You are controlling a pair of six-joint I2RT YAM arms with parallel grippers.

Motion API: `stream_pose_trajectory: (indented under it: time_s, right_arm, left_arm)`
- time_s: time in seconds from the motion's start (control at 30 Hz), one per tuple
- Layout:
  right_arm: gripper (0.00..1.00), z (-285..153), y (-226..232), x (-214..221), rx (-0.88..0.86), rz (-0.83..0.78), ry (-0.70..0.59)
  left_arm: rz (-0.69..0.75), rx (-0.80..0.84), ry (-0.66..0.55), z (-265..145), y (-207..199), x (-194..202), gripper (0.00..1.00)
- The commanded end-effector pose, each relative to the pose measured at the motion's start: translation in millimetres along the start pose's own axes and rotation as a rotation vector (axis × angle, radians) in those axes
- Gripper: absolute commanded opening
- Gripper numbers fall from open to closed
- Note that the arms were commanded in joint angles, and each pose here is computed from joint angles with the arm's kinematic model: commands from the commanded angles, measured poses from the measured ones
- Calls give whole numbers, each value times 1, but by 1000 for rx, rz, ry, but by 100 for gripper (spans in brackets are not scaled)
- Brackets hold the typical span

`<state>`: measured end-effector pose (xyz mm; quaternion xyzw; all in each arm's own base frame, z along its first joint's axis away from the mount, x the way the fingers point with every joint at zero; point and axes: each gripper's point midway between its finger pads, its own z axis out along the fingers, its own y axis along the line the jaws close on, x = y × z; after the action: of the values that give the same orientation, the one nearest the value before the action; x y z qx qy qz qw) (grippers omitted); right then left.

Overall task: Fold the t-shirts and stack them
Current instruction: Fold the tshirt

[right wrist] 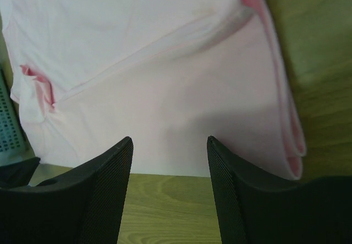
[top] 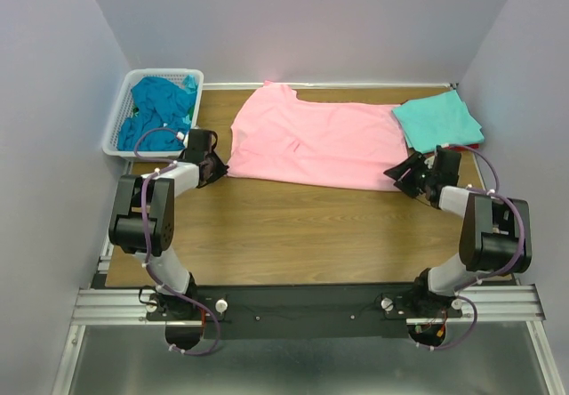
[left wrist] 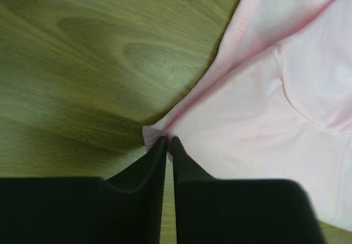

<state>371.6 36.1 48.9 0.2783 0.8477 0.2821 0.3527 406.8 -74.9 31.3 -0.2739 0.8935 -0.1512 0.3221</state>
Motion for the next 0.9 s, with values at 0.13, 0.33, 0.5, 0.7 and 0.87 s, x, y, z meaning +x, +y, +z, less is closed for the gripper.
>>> stream_pose_trajectory:
  time_s: [0.13, 0.33, 0.5, 0.7, 0.87]
  right_arm:
    - [64, -2, -51, 6, 130, 146, -18]
    - [64, -11, -71, 20, 211, 177, 25]
    - [64, -27, -68, 24, 228, 146, 42]
    - [65, -44, -25, 32, 43, 69, 128]
    - [65, -56, 4, 35, -68, 38, 168]
  left_arm:
    - [25, -176, -8, -2, 41, 2, 2]
    - [71, -271, 2, -22, 66, 8, 2]
    - [90, -312, 7, -48, 84, 20, 9]
    - [70, -235, -67, -85, 77, 19, 34]
    - [62, -161, -168, -119, 59, -2, 46]
